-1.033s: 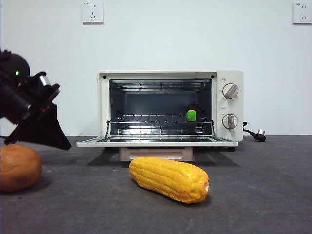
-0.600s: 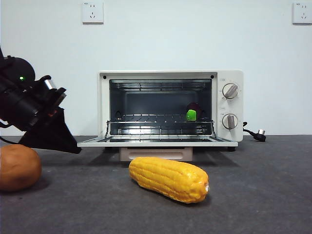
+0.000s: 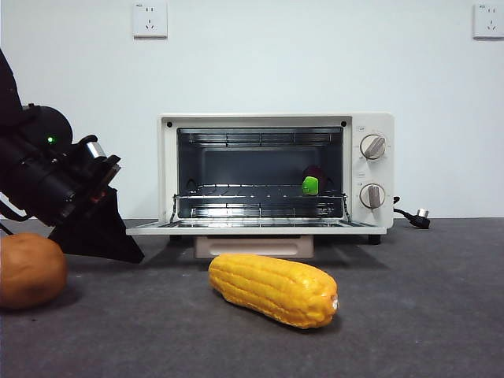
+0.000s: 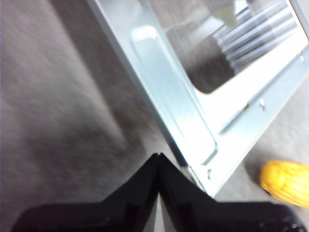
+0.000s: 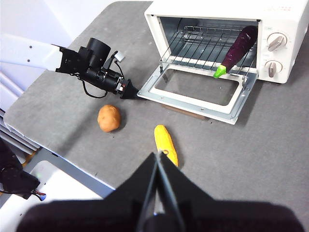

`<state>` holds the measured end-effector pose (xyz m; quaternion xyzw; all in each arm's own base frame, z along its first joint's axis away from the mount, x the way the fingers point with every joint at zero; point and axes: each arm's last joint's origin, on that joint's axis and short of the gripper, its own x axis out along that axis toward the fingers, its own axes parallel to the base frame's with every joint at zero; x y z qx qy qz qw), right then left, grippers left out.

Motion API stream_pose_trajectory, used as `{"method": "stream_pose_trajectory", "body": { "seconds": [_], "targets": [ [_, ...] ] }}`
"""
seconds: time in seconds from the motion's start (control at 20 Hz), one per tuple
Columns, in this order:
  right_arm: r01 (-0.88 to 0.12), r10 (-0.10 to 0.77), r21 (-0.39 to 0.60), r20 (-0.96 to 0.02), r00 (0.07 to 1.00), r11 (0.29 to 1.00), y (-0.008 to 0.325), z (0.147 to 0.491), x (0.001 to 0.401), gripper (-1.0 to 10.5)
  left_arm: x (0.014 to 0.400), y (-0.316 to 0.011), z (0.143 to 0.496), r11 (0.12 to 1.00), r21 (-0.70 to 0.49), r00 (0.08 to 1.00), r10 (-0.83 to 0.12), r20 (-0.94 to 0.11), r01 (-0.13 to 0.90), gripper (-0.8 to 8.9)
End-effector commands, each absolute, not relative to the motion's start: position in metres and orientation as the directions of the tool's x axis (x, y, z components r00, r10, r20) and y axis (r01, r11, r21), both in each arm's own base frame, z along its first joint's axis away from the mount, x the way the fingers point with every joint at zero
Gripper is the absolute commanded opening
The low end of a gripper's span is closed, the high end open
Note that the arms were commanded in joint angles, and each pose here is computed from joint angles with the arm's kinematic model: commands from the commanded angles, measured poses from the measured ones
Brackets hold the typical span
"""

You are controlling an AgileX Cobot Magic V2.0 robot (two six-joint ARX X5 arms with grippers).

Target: Take the eggplant from the table,put the eggplant in the oven

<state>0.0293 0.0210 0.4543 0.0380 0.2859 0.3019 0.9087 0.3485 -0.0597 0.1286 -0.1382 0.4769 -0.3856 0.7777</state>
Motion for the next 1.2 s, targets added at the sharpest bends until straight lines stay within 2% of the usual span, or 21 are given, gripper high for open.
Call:
{"method": "stream_pose_trajectory", "body": {
  "seconds": [0.05, 0.45, 0.7, 1.2],
  "targets": [
    [-0.518, 0.565, 0.25, -0.513, 0.646, 0.818, 0.02, 0.453, 0.028, -0.1, 0.348, -0.065, 0.128, 0.6, -0.628, 0.216, -0.786, -0.58, 0.496, -0.08],
    [-0.507, 0.552, 0.242, -0.515, 0.656, 0.827, 0.02, 0.453, 0.028, -0.1, 0.35, -0.059, 0.133, 0.555, -0.667, 0.219, -0.824, -0.522, 0.497, -0.08],
    [-0.507, 0.552, 0.242, -0.515, 0.656, 0.828, 0.02, 0.453, 0.028, -0.1, 0.351, -0.06, 0.144, 0.552, -0.651, 0.238, -0.827, -0.51, 0.521, -0.08],
    [-0.504, 0.553, 0.248, -0.515, 0.655, 0.828, 0.02, 0.453, 0.028, -0.1, 0.355, -0.06, 0.184, 0.559, -0.586, 0.36, -0.828, -0.43, 0.587, -0.08]
  ]
}}
